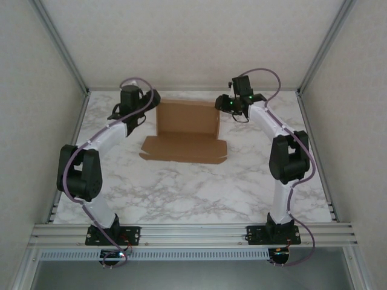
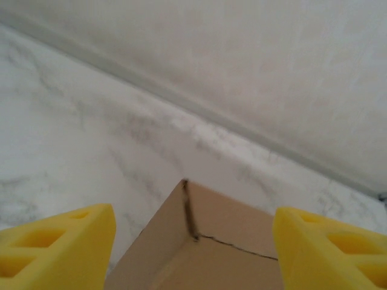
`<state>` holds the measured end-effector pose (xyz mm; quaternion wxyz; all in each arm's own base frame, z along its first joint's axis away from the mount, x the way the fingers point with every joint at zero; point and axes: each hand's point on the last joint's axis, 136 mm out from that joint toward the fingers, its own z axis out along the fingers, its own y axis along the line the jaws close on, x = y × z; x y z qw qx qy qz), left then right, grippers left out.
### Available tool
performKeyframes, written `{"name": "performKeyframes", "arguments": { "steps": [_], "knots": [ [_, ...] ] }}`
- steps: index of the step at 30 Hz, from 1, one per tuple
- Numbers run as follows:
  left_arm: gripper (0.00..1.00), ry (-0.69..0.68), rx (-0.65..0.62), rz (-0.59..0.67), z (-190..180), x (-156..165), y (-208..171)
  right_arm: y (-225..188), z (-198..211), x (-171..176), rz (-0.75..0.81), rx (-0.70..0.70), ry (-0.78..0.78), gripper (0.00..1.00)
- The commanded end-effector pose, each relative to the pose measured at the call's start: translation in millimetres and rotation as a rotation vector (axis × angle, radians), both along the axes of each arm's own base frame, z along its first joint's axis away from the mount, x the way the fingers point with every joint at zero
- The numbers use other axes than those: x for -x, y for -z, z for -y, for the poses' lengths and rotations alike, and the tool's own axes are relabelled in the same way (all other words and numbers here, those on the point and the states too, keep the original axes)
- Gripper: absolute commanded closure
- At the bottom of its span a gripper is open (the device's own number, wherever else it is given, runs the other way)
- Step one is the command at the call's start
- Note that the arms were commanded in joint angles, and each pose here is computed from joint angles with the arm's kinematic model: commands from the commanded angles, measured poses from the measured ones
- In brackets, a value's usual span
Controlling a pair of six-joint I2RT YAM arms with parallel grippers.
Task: Fold the paper box
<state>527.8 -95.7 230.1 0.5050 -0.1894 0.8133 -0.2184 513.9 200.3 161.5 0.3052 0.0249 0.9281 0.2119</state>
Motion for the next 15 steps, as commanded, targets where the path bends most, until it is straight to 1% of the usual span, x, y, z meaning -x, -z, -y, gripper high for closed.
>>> {"name": "performKeyframes", "arguments": {
  "steps": [1, 5, 8, 10, 12, 13, 15],
  "knots": [
    [0.30, -0.085, -0.029, 0.089, -20, -4, -60, 70, 17, 22, -0.262, 0.089, 0.021, 0.56],
    [0.30, -0.126, -0.025, 0.183, -29, 4, -107, 90, 18, 13, -0.315, 0.061, 0.021, 0.56],
    [0.31, -0.131, -0.014, 0.222, -31, 14, -130, 93, 10, 24, -0.343, 0.007, -0.010, 0.57],
    [0.31, -0.145, -0.011, 0.227, -34, 22, -136, 92, 4, 41, -0.357, -0.035, -0.029, 0.57],
    [0.32, -0.182, -0.006, 0.222, -42, 34, -136, 88, -7, 68, -0.336, -0.077, -0.046, 0.58],
    [0.32, -0.205, -0.001, 0.217, -46, 40, -134, 89, -15, 85, -0.337, -0.104, -0.065, 0.58],
    [0.32, -0.273, 0.025, 0.199, -59, 57, -117, 87, -37, 123, -0.341, -0.133, -0.138, 0.57]
  ]
}}
